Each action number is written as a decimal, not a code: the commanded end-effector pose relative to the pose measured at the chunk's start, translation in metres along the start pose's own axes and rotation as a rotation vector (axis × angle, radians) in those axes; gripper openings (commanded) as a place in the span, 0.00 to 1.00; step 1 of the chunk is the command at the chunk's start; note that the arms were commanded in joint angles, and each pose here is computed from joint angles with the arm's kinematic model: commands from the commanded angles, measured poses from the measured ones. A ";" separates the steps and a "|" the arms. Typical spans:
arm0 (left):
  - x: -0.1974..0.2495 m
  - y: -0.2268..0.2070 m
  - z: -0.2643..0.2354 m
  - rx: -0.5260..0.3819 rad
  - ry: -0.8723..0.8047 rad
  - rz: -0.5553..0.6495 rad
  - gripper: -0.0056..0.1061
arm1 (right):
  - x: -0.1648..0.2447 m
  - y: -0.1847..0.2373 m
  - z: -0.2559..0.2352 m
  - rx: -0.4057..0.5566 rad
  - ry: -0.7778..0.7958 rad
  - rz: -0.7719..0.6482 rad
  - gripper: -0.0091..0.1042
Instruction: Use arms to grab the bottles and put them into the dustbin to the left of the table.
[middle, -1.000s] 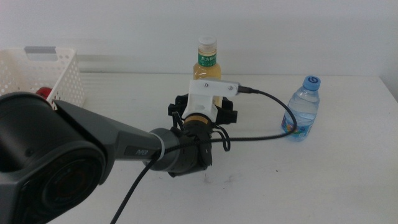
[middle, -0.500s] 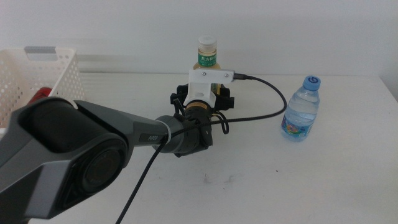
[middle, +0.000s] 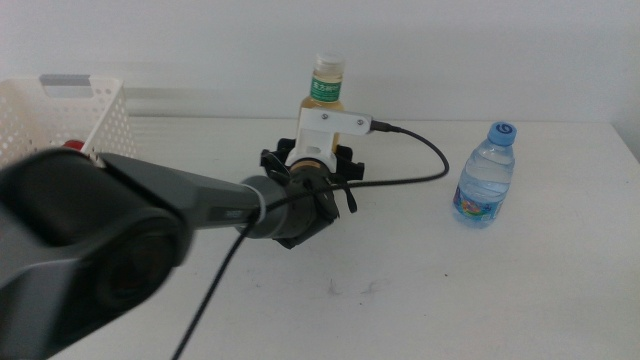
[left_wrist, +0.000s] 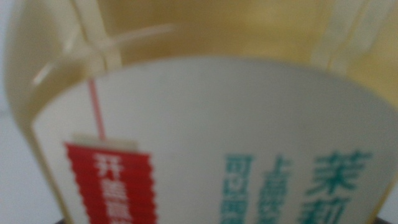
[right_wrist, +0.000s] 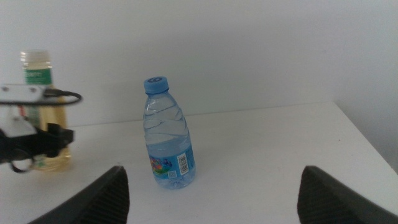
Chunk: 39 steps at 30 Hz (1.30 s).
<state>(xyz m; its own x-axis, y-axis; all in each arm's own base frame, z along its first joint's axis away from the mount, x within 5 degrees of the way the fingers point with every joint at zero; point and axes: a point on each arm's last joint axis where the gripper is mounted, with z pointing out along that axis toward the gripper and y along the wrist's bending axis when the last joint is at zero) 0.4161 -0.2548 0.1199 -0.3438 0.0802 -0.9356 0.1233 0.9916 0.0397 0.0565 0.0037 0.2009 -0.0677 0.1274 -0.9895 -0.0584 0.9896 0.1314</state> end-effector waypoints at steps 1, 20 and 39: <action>-0.042 0.009 -0.032 -0.085 -0.049 -0.037 0.03 | 0.000 -0.001 0.000 0.008 -0.013 -0.017 0.88; -0.153 0.099 -0.222 -0.091 -0.059 0.078 0.03 | 0.000 -0.001 0.000 0.008 -0.013 -0.017 0.88; -0.176 0.176 -0.234 -0.058 -0.256 0.114 0.03 | 0.000 -0.001 0.000 0.008 -0.013 -0.017 0.88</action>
<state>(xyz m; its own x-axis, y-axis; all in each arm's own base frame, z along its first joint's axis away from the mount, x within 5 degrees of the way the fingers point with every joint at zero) 0.2843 -0.0719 0.3585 -0.1622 0.1723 -0.9716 -0.0028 0.9846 0.1750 0.0565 0.0037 0.2009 -0.0677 0.1274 -0.9895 -0.0584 0.9896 0.1314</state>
